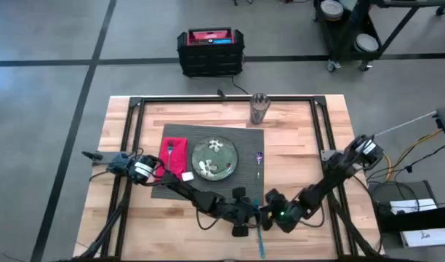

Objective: Set table place
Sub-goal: Put the blue table knife on the gray table mat to the left of the blue spoon

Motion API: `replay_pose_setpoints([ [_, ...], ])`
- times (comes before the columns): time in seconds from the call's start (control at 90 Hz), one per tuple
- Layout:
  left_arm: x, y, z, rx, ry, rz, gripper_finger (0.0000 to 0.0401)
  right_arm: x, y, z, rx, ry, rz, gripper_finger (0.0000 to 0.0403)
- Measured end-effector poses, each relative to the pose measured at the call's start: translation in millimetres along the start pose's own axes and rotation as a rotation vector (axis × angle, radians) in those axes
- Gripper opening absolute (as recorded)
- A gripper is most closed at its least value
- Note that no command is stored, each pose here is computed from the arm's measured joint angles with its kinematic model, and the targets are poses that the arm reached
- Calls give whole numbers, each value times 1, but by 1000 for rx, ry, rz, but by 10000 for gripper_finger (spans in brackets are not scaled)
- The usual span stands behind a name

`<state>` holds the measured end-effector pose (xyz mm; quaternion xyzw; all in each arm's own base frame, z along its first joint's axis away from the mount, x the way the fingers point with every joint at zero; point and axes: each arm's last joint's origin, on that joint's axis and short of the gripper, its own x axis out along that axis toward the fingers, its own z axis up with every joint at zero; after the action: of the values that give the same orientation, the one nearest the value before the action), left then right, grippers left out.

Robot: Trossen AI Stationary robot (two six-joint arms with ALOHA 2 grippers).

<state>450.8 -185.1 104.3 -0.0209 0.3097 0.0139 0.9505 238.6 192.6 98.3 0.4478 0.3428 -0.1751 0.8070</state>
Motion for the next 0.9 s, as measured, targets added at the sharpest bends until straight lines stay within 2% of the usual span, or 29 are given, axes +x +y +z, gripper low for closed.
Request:
replay_pose_setpoints([
  [0.333,1,0,0,1,-6,-1,75,1,5,1,-12,-41,3,99],
  [0.578,1,0,0,18,-10,-2,75,1,4,2,-64,-63,-9,11],
  [0.756,-6,-3,8,38,-20,-17,75,-1,4,-1,-81,-71,-17,4],
  [0.9,-32,-5,32,89,-45,-33,75,-6,6,-1,-103,-71,-9,0],
])
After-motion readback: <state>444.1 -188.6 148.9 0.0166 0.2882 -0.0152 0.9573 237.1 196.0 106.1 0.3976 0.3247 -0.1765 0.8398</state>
